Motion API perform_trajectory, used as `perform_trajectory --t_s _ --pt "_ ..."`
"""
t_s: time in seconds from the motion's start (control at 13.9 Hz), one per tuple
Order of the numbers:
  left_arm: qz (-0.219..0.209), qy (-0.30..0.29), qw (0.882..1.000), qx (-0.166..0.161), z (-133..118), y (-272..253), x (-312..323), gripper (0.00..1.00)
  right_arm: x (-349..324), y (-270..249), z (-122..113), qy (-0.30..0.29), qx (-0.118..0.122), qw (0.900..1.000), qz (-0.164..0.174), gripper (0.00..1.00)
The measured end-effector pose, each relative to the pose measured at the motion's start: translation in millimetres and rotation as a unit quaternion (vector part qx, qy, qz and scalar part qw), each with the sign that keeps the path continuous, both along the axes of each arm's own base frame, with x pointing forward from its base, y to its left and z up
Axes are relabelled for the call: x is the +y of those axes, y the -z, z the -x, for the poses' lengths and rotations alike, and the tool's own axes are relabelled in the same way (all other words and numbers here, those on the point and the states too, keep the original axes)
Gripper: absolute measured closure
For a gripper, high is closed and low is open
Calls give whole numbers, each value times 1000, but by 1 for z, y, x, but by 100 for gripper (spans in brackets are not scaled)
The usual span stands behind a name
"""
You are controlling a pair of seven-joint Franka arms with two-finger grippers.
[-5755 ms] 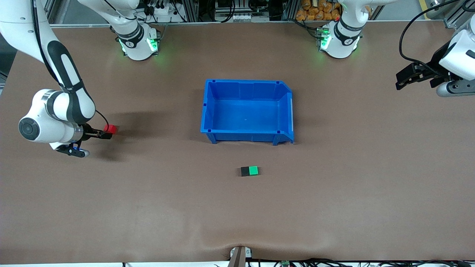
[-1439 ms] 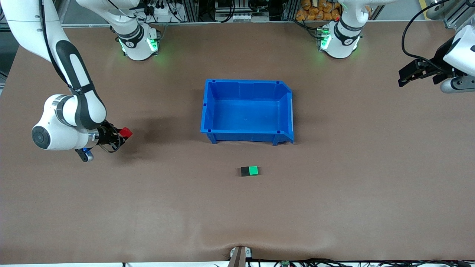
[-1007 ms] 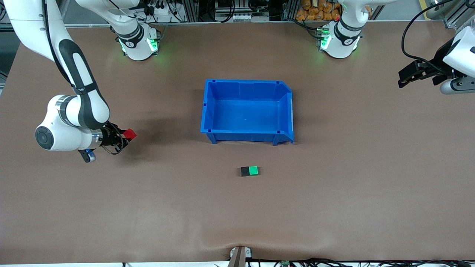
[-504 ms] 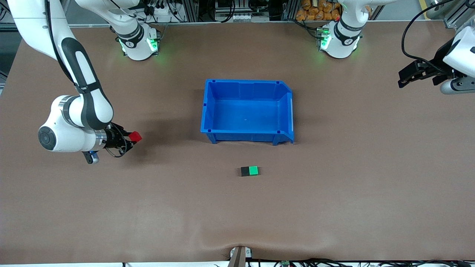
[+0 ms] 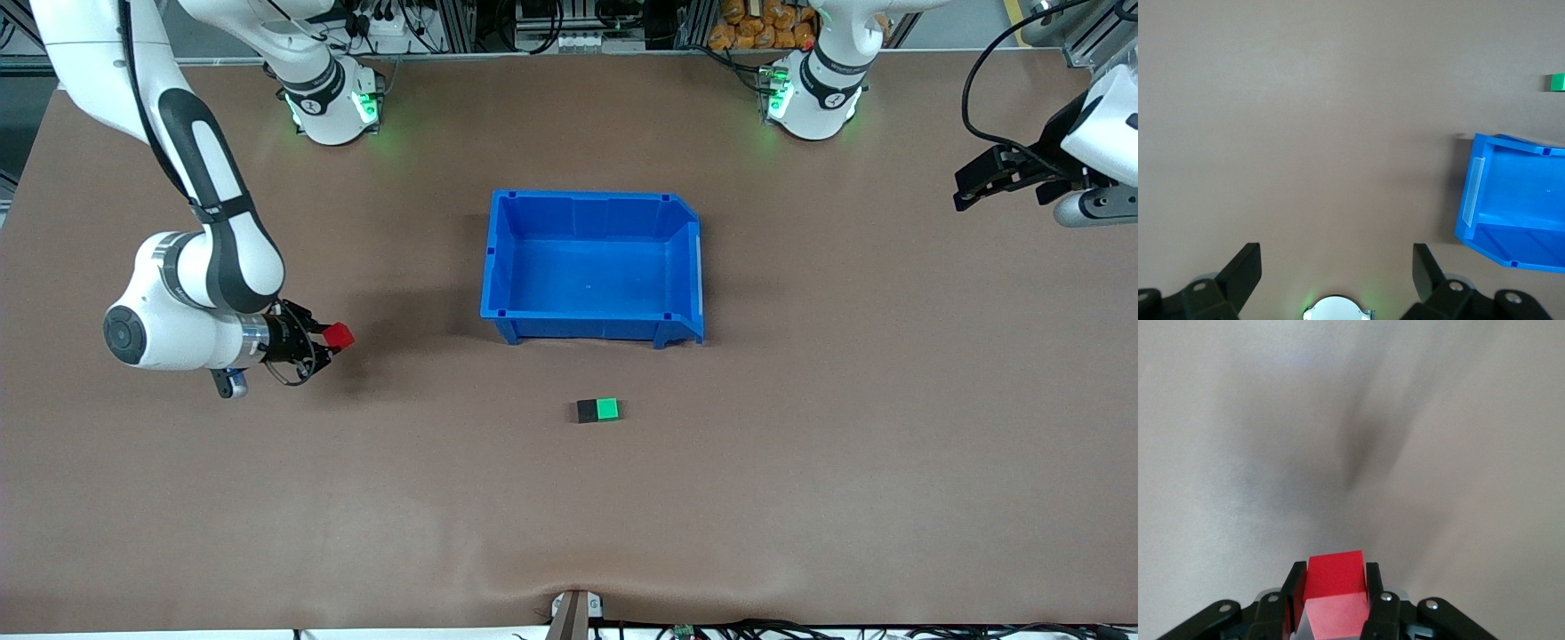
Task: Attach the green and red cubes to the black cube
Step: 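Lift the red cube with the right gripper toward the black cube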
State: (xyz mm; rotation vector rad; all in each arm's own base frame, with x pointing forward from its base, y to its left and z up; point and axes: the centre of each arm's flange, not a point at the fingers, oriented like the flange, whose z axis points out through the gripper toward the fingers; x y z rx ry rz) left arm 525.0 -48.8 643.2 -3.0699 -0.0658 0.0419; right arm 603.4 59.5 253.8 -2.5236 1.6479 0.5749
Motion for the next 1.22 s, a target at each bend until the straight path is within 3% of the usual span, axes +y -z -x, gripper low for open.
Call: perform_trajectory --t_s 0.36,1.22 --pt "0 0 1000 0 0 0 0 0 17 2 -12 17 -2 1000 -11 60" --pt "0 -8 1000 1 -1 1 8 0 66 7 -29 49 3 999 3 60"
